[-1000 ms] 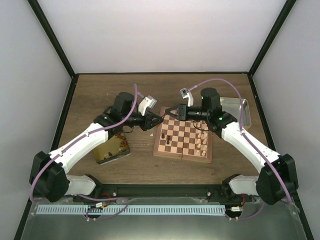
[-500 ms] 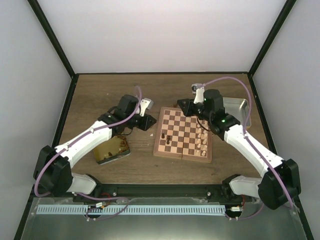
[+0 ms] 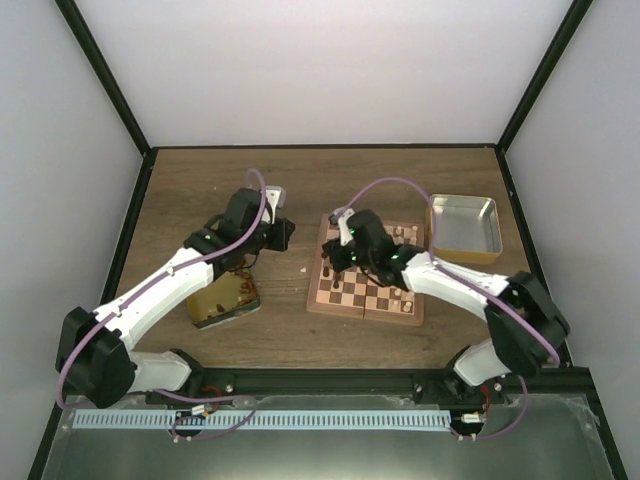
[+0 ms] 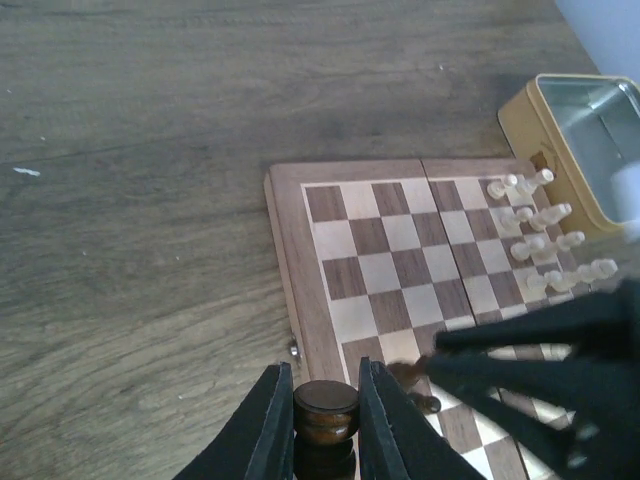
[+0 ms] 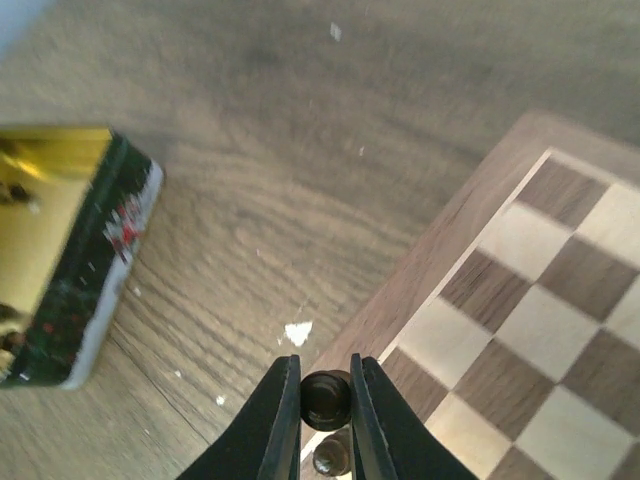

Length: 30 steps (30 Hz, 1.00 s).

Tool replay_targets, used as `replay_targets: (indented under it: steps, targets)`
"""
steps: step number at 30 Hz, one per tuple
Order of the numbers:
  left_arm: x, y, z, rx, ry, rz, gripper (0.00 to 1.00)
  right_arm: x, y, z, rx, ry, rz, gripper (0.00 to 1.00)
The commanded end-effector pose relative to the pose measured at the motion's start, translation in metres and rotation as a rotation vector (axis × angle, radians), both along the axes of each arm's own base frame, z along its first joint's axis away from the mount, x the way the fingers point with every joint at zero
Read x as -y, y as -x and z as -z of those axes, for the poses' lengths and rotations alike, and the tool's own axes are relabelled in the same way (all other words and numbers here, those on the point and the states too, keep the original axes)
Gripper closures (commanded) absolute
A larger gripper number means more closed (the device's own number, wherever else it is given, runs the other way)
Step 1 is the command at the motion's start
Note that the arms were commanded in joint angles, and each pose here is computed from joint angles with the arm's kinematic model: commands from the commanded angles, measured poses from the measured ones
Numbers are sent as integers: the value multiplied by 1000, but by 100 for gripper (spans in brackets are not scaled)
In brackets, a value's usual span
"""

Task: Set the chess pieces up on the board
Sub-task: Place the chess piece on the chessboard.

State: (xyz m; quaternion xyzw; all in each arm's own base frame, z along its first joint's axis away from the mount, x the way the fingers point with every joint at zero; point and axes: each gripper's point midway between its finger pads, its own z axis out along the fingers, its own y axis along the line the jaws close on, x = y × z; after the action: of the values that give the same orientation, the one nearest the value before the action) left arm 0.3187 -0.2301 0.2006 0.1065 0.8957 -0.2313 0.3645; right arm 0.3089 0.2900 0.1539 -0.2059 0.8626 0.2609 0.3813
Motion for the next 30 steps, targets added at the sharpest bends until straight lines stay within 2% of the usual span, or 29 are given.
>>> replay_targets:
  steps: [1,6,30]
  targets:
    - [-10,-7,-8,38,8,-71,90,-14,-5,19,41,125,-12,92]
    - [-13,-8,-6,35,10,-93,90,-11,-6,37,19,169,7,92]
    - [-13,-7,1,16,12,-93,90,-12,-11,61,0,203,22,89]
